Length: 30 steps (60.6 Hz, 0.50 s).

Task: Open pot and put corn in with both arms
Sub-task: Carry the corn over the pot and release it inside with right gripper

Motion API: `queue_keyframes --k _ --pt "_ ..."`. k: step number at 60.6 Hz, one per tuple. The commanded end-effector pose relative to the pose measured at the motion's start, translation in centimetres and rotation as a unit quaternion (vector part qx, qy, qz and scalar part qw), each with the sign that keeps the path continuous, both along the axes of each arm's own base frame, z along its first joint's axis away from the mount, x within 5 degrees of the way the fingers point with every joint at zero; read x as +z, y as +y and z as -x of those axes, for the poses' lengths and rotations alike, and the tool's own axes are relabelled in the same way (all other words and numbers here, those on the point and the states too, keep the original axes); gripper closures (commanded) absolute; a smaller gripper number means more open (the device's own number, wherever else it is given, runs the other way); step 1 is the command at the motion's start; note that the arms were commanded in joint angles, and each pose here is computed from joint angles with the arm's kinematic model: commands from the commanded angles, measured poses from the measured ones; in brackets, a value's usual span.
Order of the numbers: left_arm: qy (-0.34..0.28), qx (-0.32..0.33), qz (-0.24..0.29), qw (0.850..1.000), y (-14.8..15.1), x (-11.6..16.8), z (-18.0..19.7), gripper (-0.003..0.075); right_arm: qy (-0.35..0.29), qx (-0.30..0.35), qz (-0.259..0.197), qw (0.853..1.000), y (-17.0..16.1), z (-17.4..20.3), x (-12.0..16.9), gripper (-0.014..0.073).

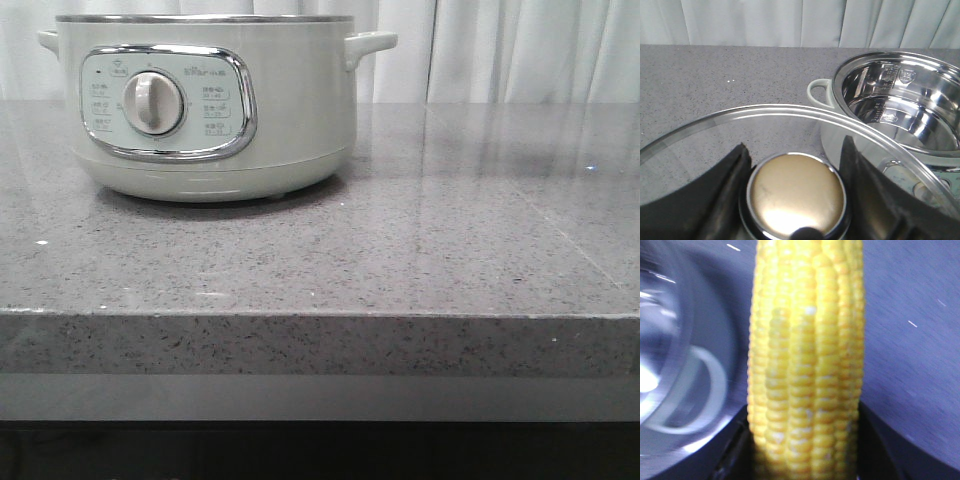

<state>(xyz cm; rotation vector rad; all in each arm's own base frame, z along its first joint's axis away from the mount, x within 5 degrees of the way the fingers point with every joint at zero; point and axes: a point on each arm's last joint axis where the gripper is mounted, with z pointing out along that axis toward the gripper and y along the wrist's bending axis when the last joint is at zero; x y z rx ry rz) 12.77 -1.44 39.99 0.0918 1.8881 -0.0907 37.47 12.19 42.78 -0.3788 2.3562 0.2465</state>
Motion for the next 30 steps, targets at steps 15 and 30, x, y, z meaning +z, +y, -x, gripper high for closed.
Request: queue_keyframes --k 15,30 --pt "-0.097 0.002 0.016 0.995 0.0 2.7 0.2 0.0441 -0.142 0.120 -0.100 0.977 7.2 3.9 5.3 0.0286" --pt "-0.097 0.002 0.016 0.995 0.0 2.7 0.2 0.0441 -0.132 0.156 -0.102 0.974 11.1 3.2 3.0 0.0286"
